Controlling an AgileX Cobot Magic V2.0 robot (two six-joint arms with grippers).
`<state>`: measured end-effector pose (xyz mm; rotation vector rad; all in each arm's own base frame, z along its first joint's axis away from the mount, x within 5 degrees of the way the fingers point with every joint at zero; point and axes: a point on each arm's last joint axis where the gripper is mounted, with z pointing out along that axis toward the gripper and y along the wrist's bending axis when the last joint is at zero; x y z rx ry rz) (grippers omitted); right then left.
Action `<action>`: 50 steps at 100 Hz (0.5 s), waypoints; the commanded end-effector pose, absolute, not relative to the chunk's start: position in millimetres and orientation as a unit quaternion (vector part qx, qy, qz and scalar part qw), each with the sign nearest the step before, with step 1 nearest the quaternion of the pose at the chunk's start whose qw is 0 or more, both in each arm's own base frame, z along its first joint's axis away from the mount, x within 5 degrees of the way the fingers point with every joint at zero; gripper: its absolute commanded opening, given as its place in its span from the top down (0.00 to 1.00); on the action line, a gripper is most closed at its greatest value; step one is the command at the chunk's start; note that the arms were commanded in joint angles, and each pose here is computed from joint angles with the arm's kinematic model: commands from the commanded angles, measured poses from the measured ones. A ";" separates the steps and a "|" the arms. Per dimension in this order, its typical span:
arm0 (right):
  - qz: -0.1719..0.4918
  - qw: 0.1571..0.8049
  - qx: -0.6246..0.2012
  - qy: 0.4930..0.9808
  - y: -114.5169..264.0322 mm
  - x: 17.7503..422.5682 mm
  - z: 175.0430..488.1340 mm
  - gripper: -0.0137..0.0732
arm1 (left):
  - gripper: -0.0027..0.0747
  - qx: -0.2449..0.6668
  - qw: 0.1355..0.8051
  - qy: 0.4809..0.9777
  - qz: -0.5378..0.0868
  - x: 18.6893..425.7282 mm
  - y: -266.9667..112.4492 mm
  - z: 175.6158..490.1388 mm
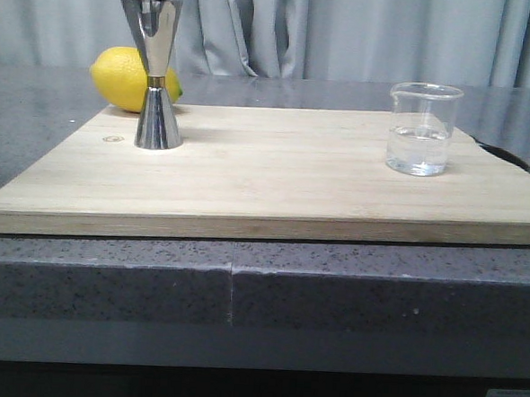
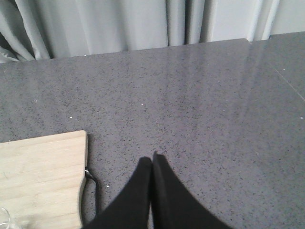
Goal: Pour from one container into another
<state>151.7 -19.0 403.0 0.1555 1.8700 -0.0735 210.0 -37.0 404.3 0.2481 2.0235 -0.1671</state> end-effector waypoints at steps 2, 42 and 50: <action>-0.041 0.638 0.057 0.767 -19.5 155.0 421.0 0.85 | 0.81 0.102 0.597 0.792 -0.079 211.3 -39.6 429.1; -0.050 0.650 0.050 0.756 -20.7 162.5 422.4 0.08 | 0.06 0.078 0.659 0.745 -0.073 222.0 -37.5 440.3; -0.053 0.640 0.049 0.765 -21.6 168.0 418.1 0.07 | 0.07 0.073 0.666 0.739 -0.072 227.1 -37.4 440.0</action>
